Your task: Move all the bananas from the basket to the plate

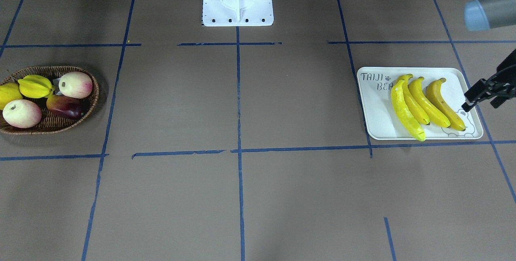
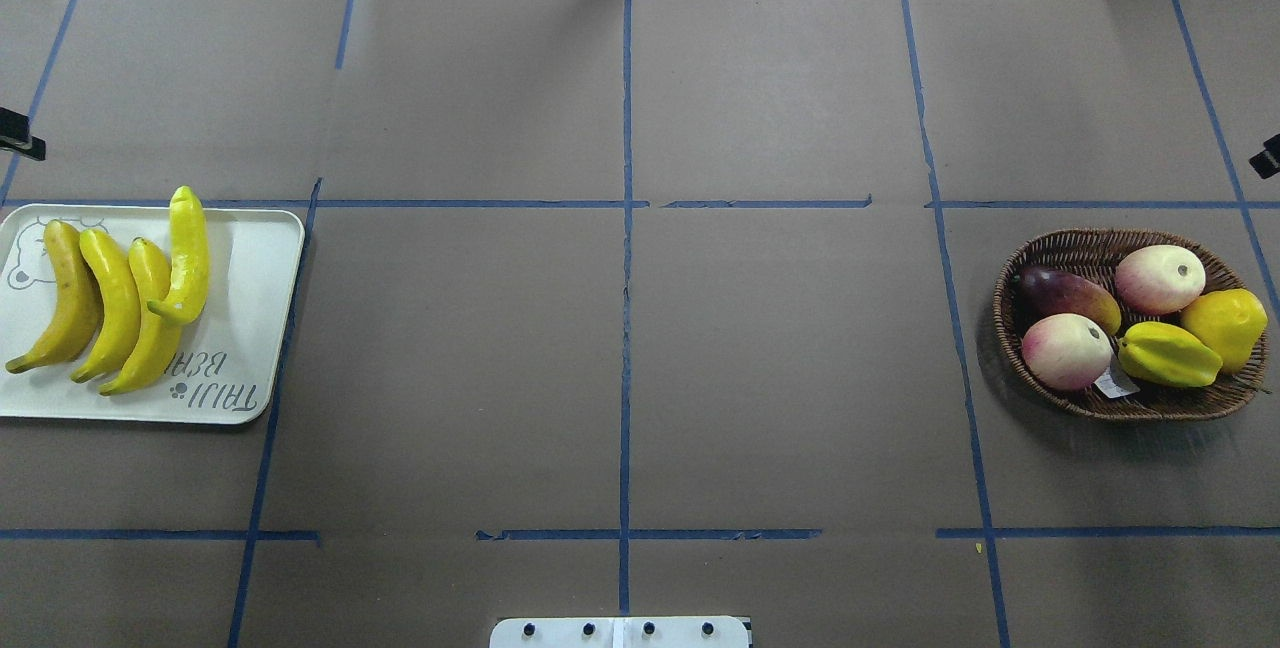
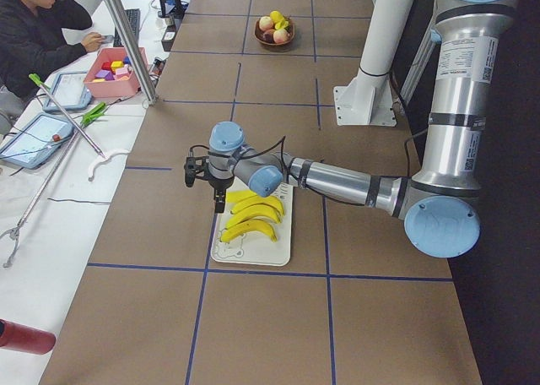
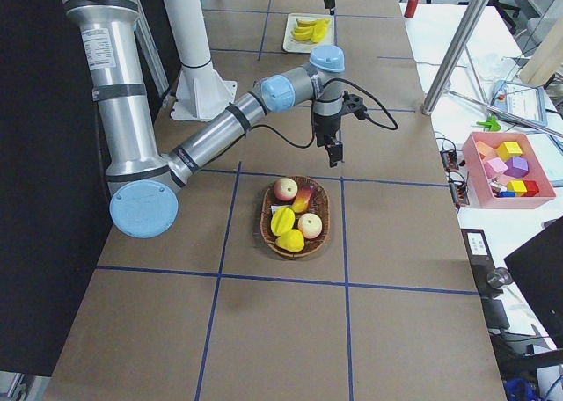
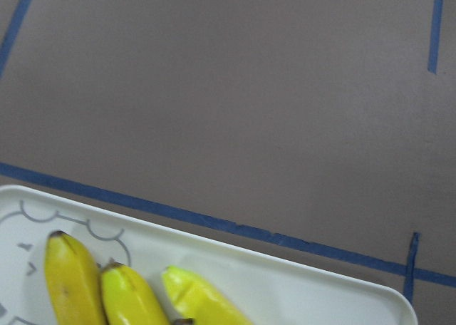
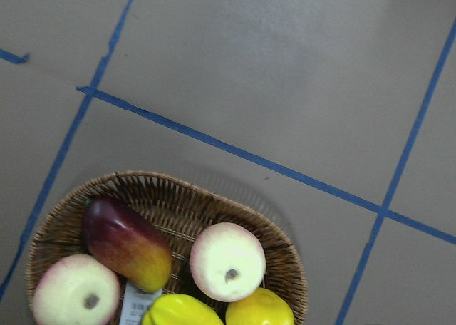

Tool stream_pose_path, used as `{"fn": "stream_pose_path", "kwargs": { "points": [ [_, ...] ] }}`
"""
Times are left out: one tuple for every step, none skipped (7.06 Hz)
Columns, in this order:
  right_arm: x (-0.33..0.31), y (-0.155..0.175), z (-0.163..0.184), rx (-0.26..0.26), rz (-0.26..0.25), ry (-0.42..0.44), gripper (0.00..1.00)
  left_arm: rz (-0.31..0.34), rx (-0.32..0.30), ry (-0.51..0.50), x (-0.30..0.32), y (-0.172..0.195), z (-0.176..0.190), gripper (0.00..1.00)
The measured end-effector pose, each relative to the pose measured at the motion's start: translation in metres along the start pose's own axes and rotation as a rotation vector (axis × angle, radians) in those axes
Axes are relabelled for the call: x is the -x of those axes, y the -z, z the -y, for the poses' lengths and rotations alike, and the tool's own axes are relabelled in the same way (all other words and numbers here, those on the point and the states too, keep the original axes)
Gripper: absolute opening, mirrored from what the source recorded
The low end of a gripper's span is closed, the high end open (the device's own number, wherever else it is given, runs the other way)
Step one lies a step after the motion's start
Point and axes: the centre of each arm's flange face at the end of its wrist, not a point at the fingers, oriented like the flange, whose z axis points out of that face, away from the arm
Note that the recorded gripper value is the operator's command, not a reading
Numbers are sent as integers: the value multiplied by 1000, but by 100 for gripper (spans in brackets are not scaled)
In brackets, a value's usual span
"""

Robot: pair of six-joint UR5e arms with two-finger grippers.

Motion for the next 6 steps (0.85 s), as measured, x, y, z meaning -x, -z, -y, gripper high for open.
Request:
{"fn": "stream_pose_path", "kwargs": {
  "points": [
    [-20, -9, -9, 20, 3, -26, 100, 37, 21, -65, 32, 17, 8, 100],
    [-28, -11, -9, 25, 2, -35, 100, 72, 55, -124, 63, 33, 13, 100],
    [-33, -13, -9, 28, -1, -40, 100, 97, 96, -168, 88, 46, 14, 100],
    [-42, -14, -11, 31, -2, -60, 100, 108, 129, -199, 107, 56, 13, 100],
    [-61, -18, -15, 39, 9, -107, 100, 115, 157, -216, 129, 65, 11, 100],
    [-80, -22, -20, 48, 31, -153, 100, 105, 188, -207, 153, 63, 7, 100]
  ]
}}
